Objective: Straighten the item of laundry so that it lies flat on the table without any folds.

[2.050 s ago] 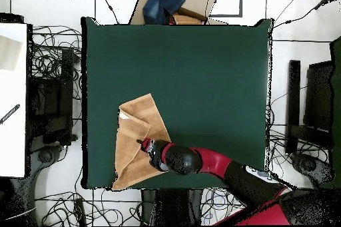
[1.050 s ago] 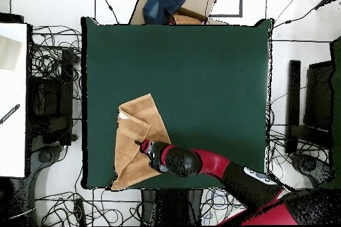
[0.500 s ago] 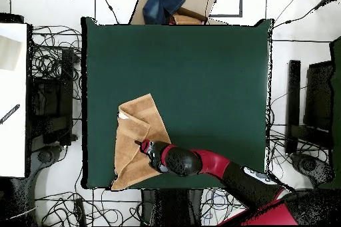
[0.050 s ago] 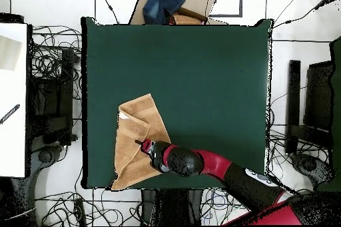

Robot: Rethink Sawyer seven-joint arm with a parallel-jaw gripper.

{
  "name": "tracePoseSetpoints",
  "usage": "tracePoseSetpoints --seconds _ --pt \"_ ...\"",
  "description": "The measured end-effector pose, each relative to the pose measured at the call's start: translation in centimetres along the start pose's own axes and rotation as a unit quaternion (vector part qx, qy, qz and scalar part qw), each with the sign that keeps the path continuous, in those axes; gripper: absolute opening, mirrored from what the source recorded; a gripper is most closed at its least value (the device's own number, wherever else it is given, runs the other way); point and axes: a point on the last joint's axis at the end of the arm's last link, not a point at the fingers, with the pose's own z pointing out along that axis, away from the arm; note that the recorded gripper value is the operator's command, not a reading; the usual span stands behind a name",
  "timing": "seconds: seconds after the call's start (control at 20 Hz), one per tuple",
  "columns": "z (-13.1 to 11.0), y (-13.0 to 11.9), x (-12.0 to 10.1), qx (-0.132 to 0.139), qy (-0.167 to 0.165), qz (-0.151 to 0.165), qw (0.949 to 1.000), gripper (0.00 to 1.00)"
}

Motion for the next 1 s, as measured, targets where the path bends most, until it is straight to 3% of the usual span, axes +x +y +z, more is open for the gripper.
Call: tracePoseSetpoints --seconds 0.3,1.0 --pt "0.3 0.6 0.0 -0.022 0.0 0.009 0.9997 1.0" --pt "2.0 1.1 1.4 -0.039 0.017 0.015 0.999 1.0"
